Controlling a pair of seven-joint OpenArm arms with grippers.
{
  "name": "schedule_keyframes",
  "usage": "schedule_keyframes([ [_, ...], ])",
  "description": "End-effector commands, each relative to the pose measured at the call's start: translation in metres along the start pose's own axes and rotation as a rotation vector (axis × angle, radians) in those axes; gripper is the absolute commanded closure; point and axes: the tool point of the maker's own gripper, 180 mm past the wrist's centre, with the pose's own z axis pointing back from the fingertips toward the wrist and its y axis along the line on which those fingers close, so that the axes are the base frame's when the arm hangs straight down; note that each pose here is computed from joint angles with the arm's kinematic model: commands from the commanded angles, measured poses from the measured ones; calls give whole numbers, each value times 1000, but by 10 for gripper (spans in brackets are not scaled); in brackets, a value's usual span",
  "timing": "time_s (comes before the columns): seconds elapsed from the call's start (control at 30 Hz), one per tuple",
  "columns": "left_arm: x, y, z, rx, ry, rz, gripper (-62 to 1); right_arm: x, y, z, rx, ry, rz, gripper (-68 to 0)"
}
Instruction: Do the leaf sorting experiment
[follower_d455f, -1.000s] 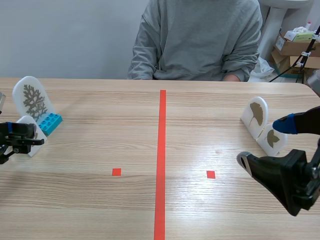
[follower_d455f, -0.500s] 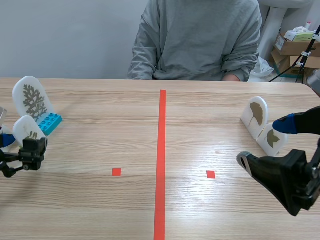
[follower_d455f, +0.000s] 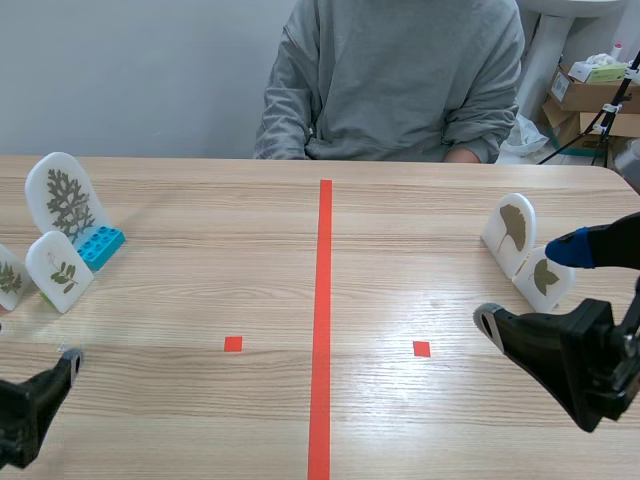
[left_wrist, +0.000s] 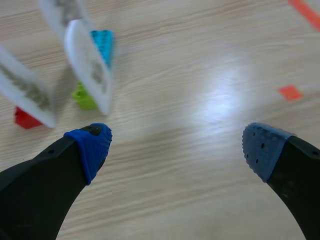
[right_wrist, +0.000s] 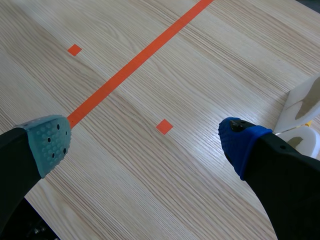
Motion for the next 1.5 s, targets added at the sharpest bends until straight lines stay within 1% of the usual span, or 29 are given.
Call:
schedule_keyframes([
  [0.0,15,-7,3,-23,-40,-4,-560,4,-2,1,2,-14,10,-604],
  [0.17,36,-49,22,-162,-45,-23,-559,5,-2,1,3,-15,9,-604],
  [0.23,48,-62,28,-199,-55,-31,-560,4,-2,1,3,-14,10,-604],
  [0.3,64,-74,35,-232,-89,-17,-559,4,-2,1,2,-12,11,-604],
  [0.37,78,-82,40,-252,-115,-26,-560,3,-2,1,2,-9,10,-605],
  [0.43,86,-87,43,-264,-119,-31,-560,3,-2,1,2,-9,10,-604],
  [0.53,89,-91,44,-273,-90,-3,-559,4,-3,2,2,-10,10,-604],
  [0.6,86,-92,44,-274,-61,6,-559,4,-4,3,-2,-10,8,-605],
  [0.7,85,-91,44,-274,-56,32,-559,3,-9,6,-19,-6,8,-605],
  [0.9,93,-91,44,-276,-85,117,-559,4,-10,8,-22,-15,-4,-604],
  [1.0,94,-90,44,-276,-91,125,-559,3,-10,8,-23,-8,-4,-604],
  [1.47,94,-90,44,-276,-91,125,-559,2,-10,8,-22,-4,-4,-604],
])
